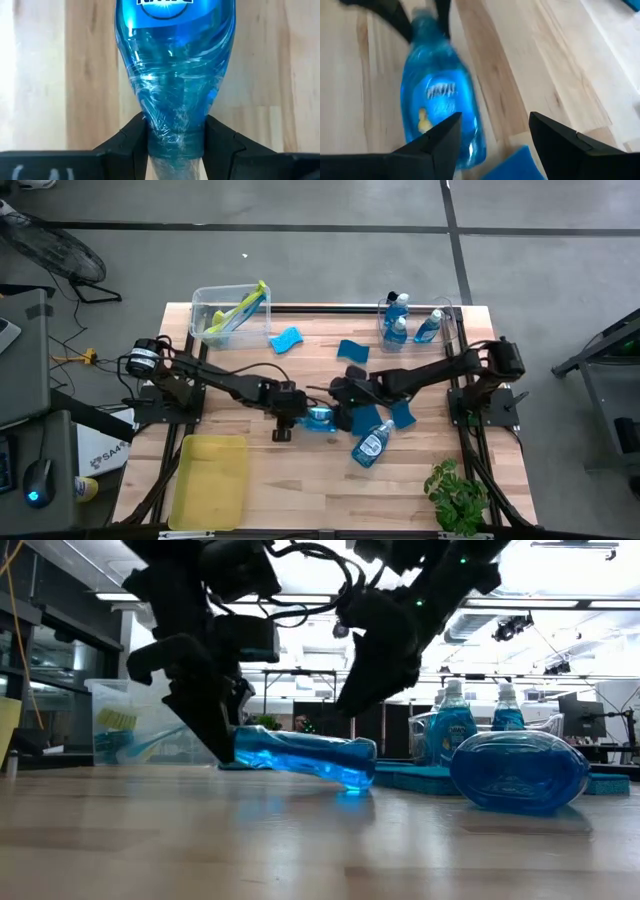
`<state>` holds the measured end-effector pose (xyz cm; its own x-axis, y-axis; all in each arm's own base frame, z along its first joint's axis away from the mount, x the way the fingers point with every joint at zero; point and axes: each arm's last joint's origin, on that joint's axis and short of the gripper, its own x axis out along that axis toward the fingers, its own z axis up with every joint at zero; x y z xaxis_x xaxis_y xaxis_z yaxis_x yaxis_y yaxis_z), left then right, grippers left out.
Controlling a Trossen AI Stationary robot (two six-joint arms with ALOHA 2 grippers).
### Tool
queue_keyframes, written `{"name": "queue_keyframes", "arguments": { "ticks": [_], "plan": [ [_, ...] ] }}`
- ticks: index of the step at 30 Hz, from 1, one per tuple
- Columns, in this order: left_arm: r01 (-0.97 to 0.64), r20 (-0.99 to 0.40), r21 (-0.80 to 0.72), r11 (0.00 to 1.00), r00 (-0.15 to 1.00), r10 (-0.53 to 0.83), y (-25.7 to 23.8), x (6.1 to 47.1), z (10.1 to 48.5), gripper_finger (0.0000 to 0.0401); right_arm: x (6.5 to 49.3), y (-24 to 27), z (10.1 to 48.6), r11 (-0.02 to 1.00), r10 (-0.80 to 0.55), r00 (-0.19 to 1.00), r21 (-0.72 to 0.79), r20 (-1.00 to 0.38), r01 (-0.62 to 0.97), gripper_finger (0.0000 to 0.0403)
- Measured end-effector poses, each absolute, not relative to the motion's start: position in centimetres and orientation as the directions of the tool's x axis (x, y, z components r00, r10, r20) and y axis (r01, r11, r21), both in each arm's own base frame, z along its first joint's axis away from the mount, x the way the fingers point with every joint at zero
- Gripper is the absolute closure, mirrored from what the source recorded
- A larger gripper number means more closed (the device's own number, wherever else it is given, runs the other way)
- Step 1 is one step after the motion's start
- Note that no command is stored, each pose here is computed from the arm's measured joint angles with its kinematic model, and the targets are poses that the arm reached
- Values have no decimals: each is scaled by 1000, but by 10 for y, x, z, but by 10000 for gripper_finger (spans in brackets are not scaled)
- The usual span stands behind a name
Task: Pick & Place Kitchen Sink Supplies
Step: Put the left soap dispenser into the transparent bin
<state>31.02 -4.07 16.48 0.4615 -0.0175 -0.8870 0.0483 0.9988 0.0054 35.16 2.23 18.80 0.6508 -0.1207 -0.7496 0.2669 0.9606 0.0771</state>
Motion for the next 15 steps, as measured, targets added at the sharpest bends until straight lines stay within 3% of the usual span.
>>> {"name": "queue_keyframes", "arguments": {
  "ticks": [7, 15],
  "plan": [
    [42, -900, 77, 996, 432, 51, -39, 316, 183, 270, 346, 59, 190, 980, -181, 664, -78, -725, 181, 179],
    [30, -880, 77, 997, 472, 54, -40, 325, 201, 270, 330, 113, 194, 899, -395, 706, -404, -588, 167, 179]
  ]
}}
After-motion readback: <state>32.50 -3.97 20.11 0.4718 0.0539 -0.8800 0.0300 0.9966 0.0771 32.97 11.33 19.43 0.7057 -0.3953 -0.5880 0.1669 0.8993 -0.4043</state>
